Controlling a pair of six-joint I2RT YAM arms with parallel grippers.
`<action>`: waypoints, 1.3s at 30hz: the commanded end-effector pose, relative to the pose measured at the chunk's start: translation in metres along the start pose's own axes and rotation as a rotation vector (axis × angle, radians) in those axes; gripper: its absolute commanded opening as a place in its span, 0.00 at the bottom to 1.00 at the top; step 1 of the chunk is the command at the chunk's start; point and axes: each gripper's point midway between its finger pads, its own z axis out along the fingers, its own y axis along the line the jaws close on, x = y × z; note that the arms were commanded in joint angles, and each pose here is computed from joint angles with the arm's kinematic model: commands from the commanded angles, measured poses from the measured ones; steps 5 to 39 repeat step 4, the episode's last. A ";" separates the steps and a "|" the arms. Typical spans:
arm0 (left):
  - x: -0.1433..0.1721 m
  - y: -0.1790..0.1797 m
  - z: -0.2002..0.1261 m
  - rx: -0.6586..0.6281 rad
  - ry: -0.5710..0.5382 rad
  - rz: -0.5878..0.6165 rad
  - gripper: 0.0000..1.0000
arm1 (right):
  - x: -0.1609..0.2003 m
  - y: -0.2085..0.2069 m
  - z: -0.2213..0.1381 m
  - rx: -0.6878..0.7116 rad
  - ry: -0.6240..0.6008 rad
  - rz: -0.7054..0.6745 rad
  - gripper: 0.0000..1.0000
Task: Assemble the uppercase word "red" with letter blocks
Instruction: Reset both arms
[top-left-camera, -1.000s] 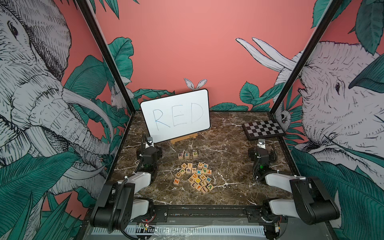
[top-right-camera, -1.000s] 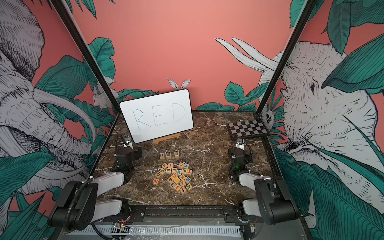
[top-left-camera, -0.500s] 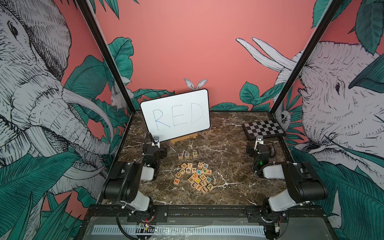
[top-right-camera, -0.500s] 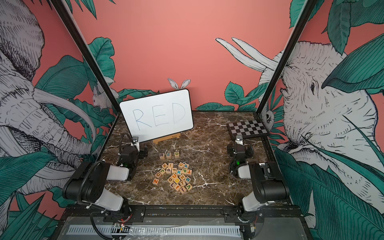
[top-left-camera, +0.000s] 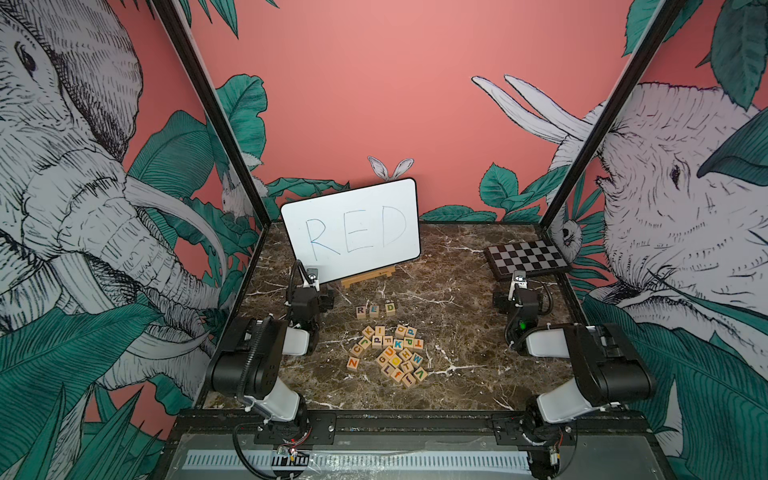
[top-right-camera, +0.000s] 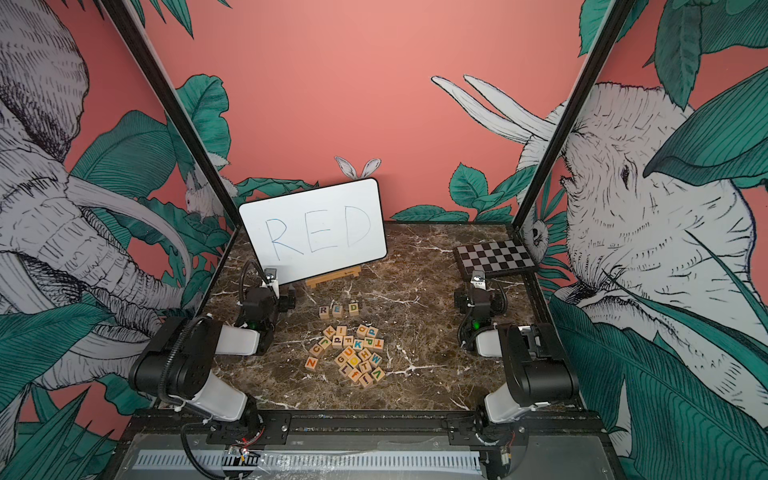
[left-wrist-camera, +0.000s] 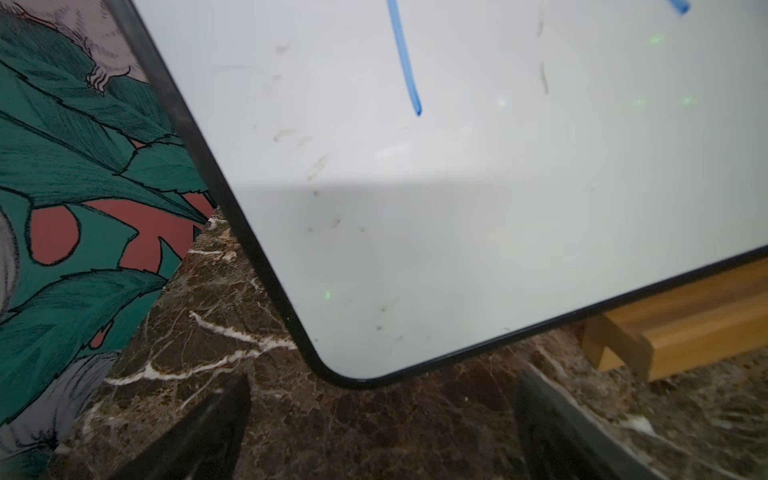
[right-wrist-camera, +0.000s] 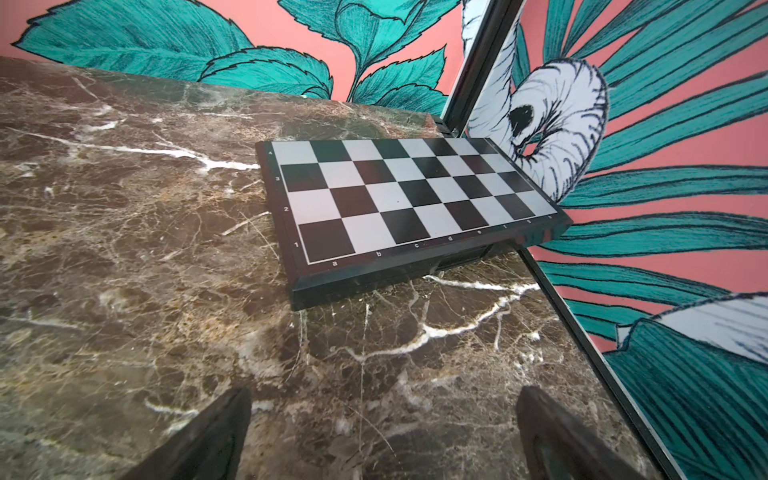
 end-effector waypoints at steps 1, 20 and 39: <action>-0.012 0.006 0.000 -0.021 -0.031 -0.012 1.00 | -0.012 -0.001 0.004 -0.022 -0.024 0.040 0.99; -0.012 0.006 0.000 -0.020 -0.030 -0.012 1.00 | -0.013 0.000 0.002 -0.026 -0.036 0.035 0.99; -0.012 0.006 0.000 -0.020 -0.030 -0.012 1.00 | -0.013 0.000 0.002 -0.026 -0.036 0.035 0.99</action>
